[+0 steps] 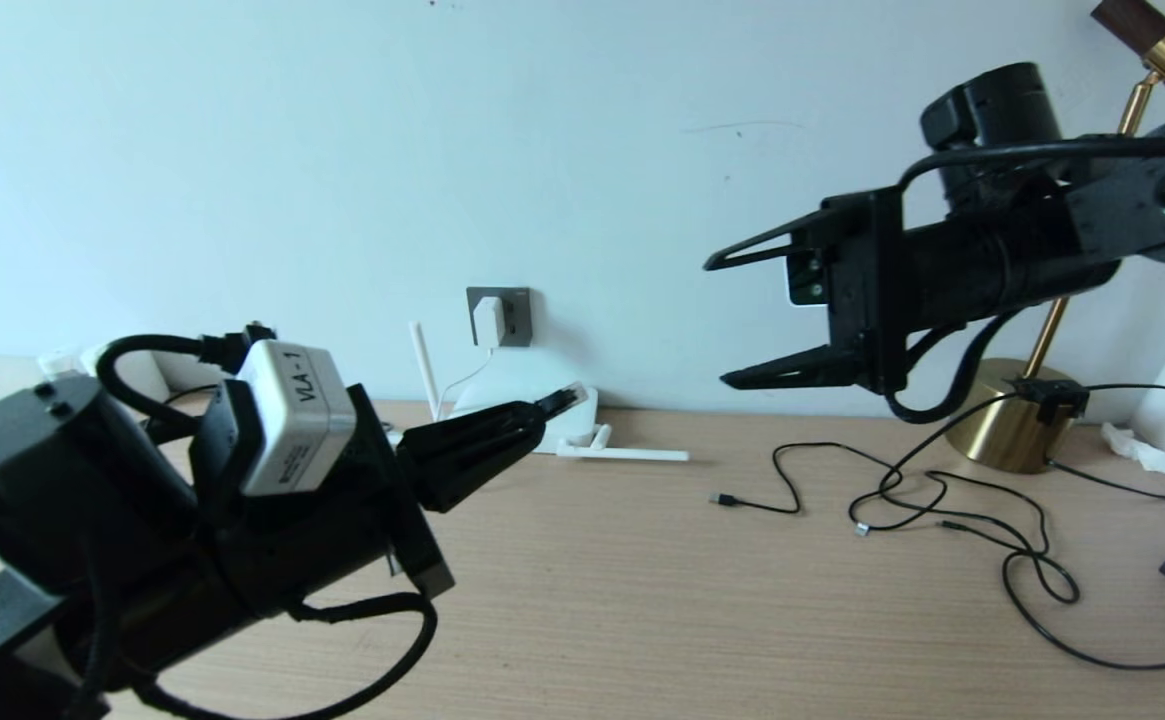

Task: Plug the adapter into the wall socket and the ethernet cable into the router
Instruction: Align cable and router interface

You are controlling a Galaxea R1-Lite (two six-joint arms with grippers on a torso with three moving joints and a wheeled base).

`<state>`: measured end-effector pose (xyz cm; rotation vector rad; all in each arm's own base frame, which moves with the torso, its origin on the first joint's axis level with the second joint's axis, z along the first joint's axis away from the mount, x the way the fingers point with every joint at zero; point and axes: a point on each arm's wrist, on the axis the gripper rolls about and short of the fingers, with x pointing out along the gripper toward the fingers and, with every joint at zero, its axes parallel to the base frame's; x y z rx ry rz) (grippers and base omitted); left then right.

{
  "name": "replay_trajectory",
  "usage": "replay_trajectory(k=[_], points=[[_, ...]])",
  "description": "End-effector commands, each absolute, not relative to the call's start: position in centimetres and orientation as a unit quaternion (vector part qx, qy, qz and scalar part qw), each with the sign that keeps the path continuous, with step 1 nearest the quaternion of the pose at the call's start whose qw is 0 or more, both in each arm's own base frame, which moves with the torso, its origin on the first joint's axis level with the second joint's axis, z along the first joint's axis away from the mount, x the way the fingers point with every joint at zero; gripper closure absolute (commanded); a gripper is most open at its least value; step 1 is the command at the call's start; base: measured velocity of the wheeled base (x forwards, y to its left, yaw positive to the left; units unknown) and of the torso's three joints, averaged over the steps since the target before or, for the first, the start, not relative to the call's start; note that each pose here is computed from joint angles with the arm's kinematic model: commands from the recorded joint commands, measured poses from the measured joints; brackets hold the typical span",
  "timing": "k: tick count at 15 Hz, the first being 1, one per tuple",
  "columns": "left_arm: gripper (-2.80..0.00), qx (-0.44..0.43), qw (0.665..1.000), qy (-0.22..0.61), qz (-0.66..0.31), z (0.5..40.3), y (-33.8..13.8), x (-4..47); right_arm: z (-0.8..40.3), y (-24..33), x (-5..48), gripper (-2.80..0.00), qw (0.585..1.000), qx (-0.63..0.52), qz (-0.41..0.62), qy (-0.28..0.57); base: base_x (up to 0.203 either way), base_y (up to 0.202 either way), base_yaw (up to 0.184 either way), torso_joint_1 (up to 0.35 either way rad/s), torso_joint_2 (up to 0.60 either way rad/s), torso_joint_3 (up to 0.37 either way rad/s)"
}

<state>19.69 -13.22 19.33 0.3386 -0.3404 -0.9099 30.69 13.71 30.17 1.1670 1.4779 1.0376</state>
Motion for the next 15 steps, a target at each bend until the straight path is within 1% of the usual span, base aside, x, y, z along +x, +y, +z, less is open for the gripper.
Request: replay_trajectory(k=[1,4,6,8,11,12,15], points=[[0.0,0.109,0.898,-0.13,-0.405,19.1,-12.3,18.7,32.9,10.7,26.9,0.0,0.511,0.473,0.447,0.562,0.0,0.0,0.0,0.0,0.0,0.0],[0.0,0.048,0.933,-0.095,-0.343,19.0,-12.0,18.8,33.0,7.5,21.3,0.0,0.555,0.46,0.458,0.52,0.0,0.0,0.0,0.0,0.0,0.0],[0.0,0.03,0.94,-0.08,-0.329,18.6,-11.6,18.3,32.1,5.7,17.0,0.0,0.588,0.447,0.463,0.491,0.0,0.0,0.0,0.0,0.0,0.0],[0.0,0.035,0.942,-0.056,-0.328,17.4,-11.1,17.6,30.0,4.0,13.1,0.0,0.624,0.441,0.448,0.464,0.0,0.0,0.0,0.0,0.0,0.0],[0.0,0.035,0.95,-0.04,-0.306,16.6,-10.4,16.9,26.9,2.4,8.9,0.0,0.687,0.42,0.425,0.413,0.0,0.0,0.0,0.0,0.0,0.0],[0.0,0.035,0.955,-0.034,-0.293,16.4,-10.1,16.9,26.3,2.3,7.7,0.0,0.7,0.41,0.426,0.4,0.0,0.0,0.0,0.0,0.0,0.0],[0.0,0.035,0.966,0.006,-0.254,14.8,-8.8,17.1,24.6,2.1,6.0,0.0,0.714,0.403,0.416,0.393,0.0,0.0,0.0,0.0,0.0,0.0]])
